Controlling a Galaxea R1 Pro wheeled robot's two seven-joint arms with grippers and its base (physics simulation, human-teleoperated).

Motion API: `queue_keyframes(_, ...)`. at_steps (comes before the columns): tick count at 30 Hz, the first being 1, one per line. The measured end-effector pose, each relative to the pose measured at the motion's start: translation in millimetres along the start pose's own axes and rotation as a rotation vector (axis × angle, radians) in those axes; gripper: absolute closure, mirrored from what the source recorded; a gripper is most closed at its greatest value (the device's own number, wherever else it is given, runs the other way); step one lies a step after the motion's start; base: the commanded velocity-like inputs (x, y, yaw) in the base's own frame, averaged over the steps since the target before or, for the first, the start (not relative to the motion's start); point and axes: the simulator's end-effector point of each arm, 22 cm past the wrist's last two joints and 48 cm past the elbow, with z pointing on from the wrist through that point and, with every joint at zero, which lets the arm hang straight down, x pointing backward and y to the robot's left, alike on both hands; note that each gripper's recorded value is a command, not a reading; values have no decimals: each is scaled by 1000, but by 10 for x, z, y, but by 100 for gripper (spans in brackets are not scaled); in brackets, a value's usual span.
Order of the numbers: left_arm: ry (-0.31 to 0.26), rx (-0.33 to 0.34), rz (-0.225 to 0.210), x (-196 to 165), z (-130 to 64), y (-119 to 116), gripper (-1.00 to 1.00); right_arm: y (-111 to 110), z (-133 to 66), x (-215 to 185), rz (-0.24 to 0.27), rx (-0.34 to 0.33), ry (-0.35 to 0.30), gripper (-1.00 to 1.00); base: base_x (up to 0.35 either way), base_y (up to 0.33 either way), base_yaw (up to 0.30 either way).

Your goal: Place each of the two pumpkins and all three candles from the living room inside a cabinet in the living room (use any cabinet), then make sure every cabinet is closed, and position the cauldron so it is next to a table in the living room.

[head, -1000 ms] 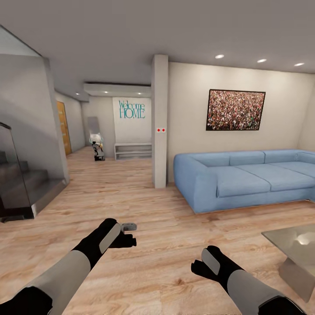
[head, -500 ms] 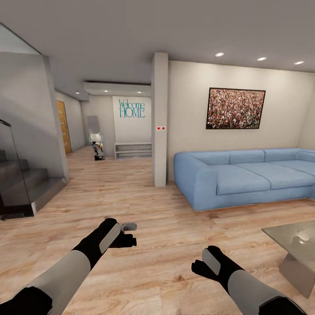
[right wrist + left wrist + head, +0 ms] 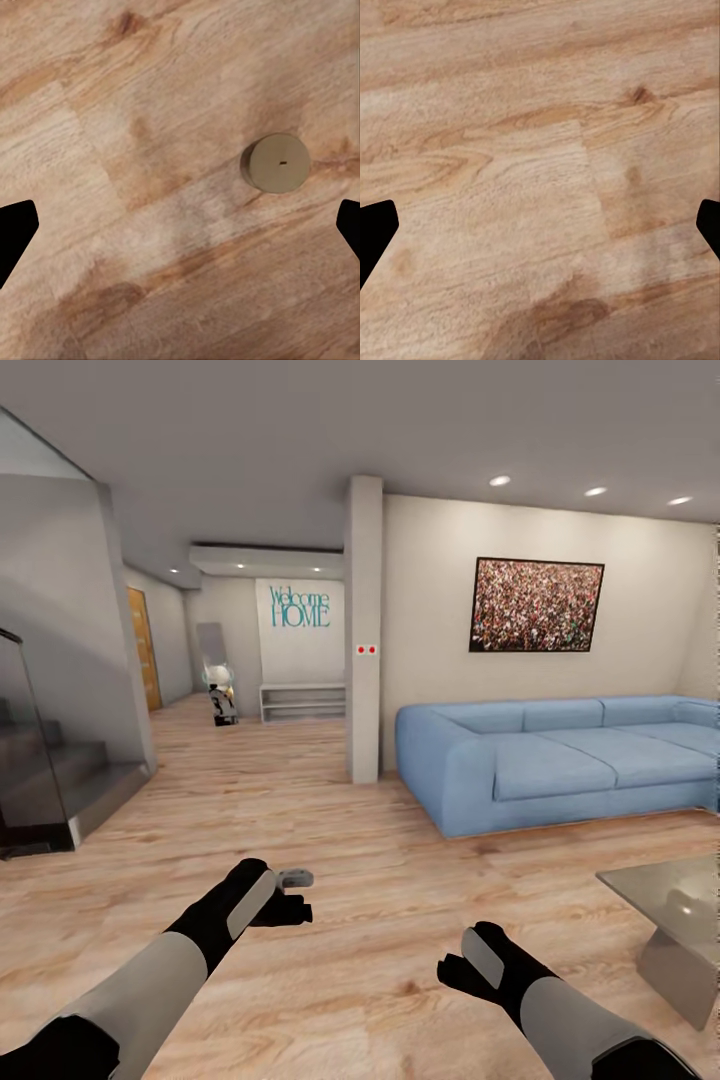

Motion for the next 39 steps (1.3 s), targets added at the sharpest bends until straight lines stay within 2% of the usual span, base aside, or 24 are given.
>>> queue_keyframes(13,-10,0,1,174,165,21,-100,-36,192,133,2,-4,-10,-100,0,0,-208)
queue_keyframes(33,-13,-2,5,488,475,57,-100,-94,545,399,-5,-3,-14,-100,0,0,-21)
queue_keyframes(39,-14,-2,6,588,572,66,-100,-114,651,483,-3,-4,-14,-100,0,0,-155)
